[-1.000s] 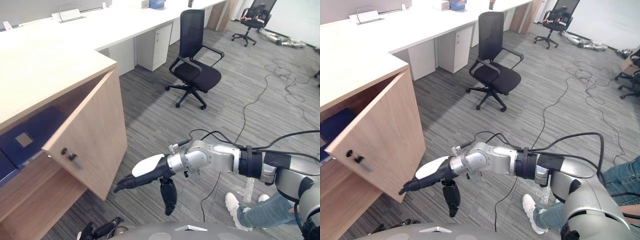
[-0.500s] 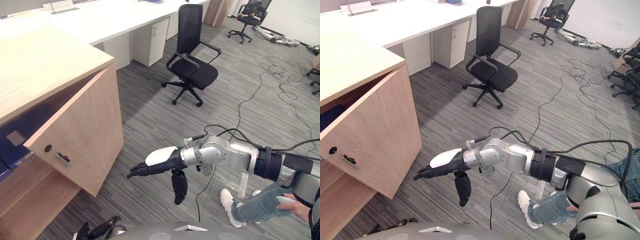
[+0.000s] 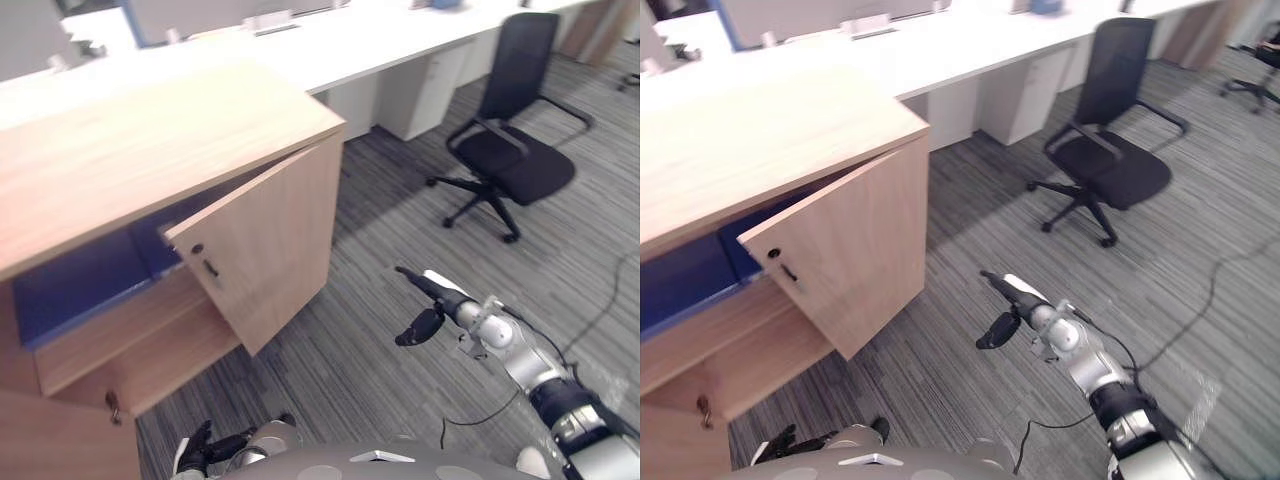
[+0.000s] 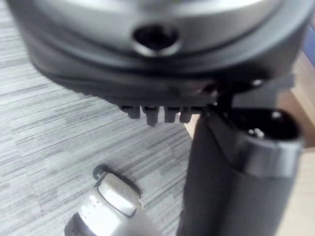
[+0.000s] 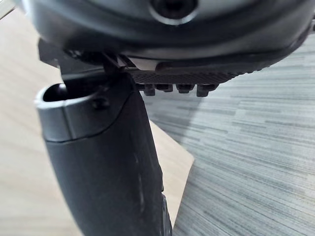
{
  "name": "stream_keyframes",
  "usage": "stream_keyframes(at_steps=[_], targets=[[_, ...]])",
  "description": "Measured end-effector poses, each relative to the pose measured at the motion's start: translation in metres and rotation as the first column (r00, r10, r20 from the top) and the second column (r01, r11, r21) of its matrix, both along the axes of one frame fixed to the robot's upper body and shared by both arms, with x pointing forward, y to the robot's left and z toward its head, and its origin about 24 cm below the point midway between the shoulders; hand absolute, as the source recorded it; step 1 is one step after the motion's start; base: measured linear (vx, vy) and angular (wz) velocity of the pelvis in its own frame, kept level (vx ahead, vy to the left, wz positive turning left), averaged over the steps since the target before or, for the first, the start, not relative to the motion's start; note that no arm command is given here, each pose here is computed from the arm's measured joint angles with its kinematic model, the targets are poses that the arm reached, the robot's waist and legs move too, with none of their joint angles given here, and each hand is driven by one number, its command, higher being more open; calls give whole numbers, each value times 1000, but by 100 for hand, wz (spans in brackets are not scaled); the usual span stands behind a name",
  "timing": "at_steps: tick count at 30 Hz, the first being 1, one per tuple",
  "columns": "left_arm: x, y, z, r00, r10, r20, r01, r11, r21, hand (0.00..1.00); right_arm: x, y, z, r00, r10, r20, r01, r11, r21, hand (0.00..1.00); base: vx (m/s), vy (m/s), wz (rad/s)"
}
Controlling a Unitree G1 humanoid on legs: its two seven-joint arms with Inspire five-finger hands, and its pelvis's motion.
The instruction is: Walk over to the cabinet, pick up the folder, carry it to the office cabinet, place the folder inside the office cabinet, then close the office cabinet door
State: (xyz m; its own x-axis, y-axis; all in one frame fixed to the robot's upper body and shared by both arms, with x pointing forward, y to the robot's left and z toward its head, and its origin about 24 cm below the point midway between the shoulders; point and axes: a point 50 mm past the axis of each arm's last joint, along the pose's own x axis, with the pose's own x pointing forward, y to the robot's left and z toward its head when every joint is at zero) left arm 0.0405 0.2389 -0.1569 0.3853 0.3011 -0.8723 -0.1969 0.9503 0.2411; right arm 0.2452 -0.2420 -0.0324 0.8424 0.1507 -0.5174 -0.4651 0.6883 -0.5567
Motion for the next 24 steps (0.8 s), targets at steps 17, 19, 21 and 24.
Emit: stream_keyframes(at_steps=[17, 19, 21, 24], targets=[[-3, -18, -6, 996, 83, -10, -84, 995, -59, 100, -162, 4, -128, 407, -726, -554, 880, 475, 24, 100, 44, -79, 81], [-3, -17, -6, 996, 93, -9, -94, 994, -60, 100, -173, 21, -133, 346, -723, -598, 913, 406, 38, 100, -83, 31, 61], [-2, -19, -6, 993, 114, -13, -115, 991, -68, 100, -173, 30, -135, 316, -720, -618, 932, 357, 61, 100, -57, 50, 70], [1, -17, -5, 992, 129, -7, -130, 991, -41, 100, -170, 35, -135, 309, -740, -598, 936, 348, 53, 100, -43, 45, 68]])
